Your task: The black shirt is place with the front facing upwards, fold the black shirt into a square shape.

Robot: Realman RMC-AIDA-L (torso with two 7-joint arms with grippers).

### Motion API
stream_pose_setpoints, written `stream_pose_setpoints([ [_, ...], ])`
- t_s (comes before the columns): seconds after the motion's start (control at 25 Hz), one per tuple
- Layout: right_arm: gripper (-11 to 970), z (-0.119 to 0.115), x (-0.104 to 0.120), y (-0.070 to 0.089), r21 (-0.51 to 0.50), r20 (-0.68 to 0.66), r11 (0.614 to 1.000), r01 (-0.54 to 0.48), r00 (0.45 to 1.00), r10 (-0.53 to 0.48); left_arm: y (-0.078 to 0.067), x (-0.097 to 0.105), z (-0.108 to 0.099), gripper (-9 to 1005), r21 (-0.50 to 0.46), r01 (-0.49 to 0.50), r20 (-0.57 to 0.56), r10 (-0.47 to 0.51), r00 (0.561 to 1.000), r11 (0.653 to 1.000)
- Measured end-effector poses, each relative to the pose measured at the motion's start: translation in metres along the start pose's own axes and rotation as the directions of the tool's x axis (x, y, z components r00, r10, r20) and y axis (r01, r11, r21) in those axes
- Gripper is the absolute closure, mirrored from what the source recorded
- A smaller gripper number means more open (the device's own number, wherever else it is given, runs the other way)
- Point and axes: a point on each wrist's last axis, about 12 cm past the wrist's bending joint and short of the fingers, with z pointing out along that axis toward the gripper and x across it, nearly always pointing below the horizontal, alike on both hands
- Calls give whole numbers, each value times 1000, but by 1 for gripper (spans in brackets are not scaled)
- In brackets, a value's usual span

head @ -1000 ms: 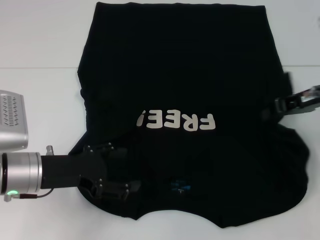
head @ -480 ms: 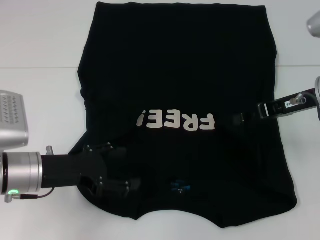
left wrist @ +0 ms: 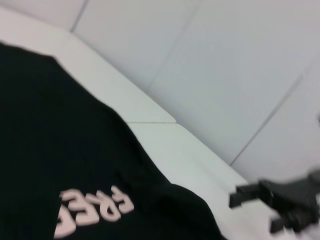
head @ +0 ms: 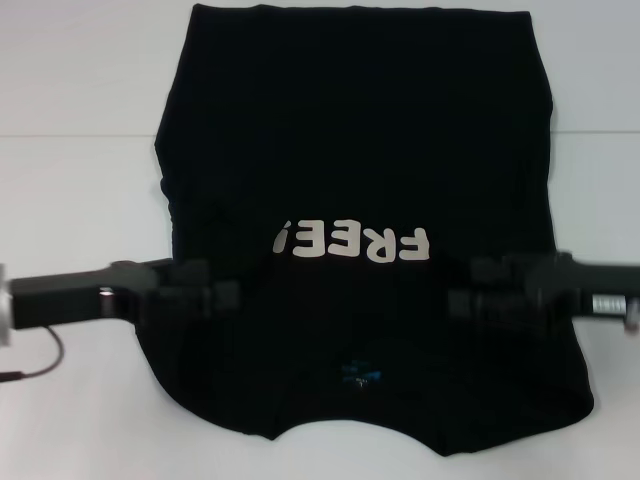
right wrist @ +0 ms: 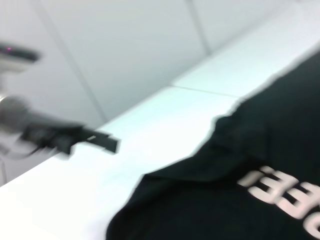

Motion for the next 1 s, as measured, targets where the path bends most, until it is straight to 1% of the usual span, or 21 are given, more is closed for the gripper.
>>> stream_pose_setpoints([
  [0.08, 305, -2, 16, 7, -22, 40, 995, 100, 994, -99, 2, -5, -11, 59, -3, 118, -13, -118, 993, 993],
  [0.16, 220, -1, 31, 12, -24, 69, 983, 181, 981, -179, 5, -9, -20, 59, -21, 219, -30, -220, 975, 975],
  [0.2, 178, -1, 36, 13, -22, 71, 980, 200, 978, -198, 6, -10, -25, 59, -34, 262, -35, -264, 964, 964],
  [0.24, 166, 0, 41, 13, -20, 72, 976, 218, 974, -216, 8, -10, -29, 59, -50, 303, -38, -305, 952, 952],
  [0.28, 154, 1, 46, 13, -17, 68, 974, 227, 972, -226, 10, -9, -34, 60, -71, 346, -42, -350, 936, 935],
  [0.36, 131, 2, 54, 13, -9, 56, 968, 250, 967, -249, 15, -7, -42, 60, -135, 435, -58, -445, 893, 890],
  [0.48, 119, 2, 60, 14, -7, 48, 958, 285, 957, -285, 20, -6, -46, 60, -219, 524, -96, -553, 828, 823],
  [0.56, 119, 2, 63, 15, -7, 48, 954, 299, 953, -298, 20, -7, -44, 60, -260, 533, -126, -576, 808, 805],
  [0.76, 119, 1, 66, 17, -13, 50, 953, 303, 952, -302, 18, -8, -22, 60, -387, 487, -237, -595, 768, 783],
  [0.92, 119, 0, 68, 18, -15, 51, 954, 300, 953, -299, 14, -15, 0, 59, -426, 440, -300, -582, 756, 790],
  [1.0, 119, -1, 69, 18, -14, 50, 955, 297, 954, -296, 12, -17, 7, 59, -456, 417, -313, -580, 752, 786],
])
